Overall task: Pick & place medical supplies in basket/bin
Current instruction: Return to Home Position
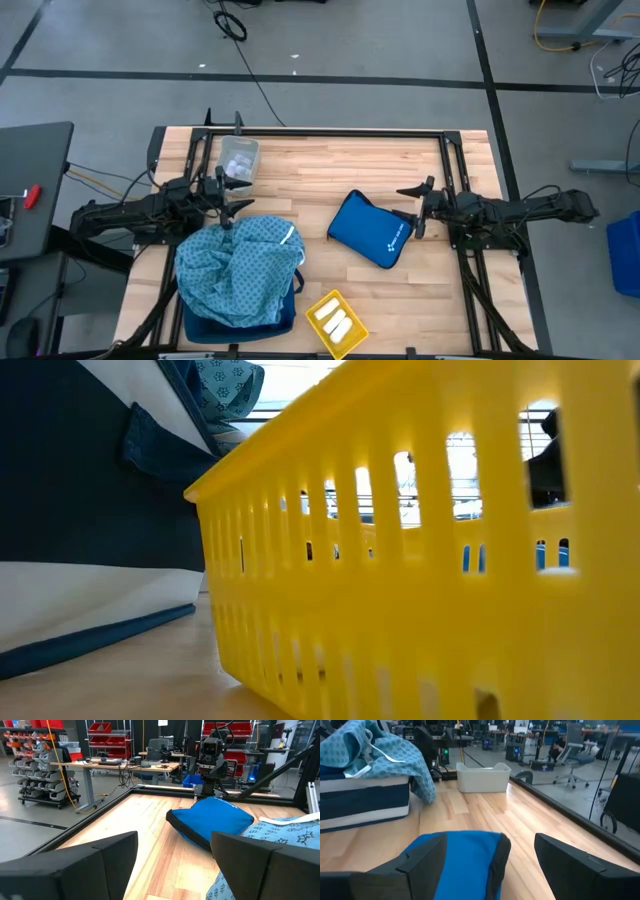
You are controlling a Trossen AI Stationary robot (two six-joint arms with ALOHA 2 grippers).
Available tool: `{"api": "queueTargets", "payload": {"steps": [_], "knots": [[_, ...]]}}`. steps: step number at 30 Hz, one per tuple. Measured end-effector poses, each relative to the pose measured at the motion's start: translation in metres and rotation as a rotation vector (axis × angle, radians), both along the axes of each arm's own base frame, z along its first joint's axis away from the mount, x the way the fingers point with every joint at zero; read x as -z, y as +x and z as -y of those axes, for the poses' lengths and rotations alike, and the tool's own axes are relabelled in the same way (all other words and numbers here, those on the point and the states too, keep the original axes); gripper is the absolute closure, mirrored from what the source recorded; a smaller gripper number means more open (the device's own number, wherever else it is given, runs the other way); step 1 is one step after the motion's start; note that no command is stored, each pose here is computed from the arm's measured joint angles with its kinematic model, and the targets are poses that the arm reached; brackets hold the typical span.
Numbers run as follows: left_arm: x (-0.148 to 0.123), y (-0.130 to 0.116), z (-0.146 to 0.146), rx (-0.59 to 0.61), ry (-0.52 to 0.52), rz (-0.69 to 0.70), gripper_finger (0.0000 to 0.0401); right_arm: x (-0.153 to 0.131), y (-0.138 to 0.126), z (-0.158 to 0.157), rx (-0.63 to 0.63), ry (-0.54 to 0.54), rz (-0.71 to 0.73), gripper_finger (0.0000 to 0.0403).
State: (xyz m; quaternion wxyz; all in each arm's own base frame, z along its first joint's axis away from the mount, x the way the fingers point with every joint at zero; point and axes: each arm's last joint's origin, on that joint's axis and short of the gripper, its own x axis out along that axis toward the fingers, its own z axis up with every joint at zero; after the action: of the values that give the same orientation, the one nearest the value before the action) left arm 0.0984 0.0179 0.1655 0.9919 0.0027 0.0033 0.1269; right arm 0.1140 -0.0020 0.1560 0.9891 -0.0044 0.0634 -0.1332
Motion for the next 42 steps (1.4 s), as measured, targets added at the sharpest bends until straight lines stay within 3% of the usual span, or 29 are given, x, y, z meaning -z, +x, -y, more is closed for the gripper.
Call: {"api": "queueTargets", "payload": {"steps": [6,20,27,42], "knots": [[0.0,0.0,0.0,-0.001,0.081,-0.022,0.0145,0.0026,-0.0004,0.0,-0.002,-0.015,-0.031,0.0094],[-0.0002,0.0001,0.0001,0.003,0.063,-0.012,0.0145,0.003,-0.0004,0.0,-0.004,-0.016,-0.036,0.0094],[-0.0019,0.0,0.0001,0.003,0.066,0.005,0.0145,0.0032,-0.0005,0.0,-0.025,-0.16,-0.077,0.0094],[-0.004,0.0,0.0002,0.006,0.07,0.027,0.0145,0.0031,-0.0005,0.0,-0.028,-0.181,-0.082,0.0094]]}}
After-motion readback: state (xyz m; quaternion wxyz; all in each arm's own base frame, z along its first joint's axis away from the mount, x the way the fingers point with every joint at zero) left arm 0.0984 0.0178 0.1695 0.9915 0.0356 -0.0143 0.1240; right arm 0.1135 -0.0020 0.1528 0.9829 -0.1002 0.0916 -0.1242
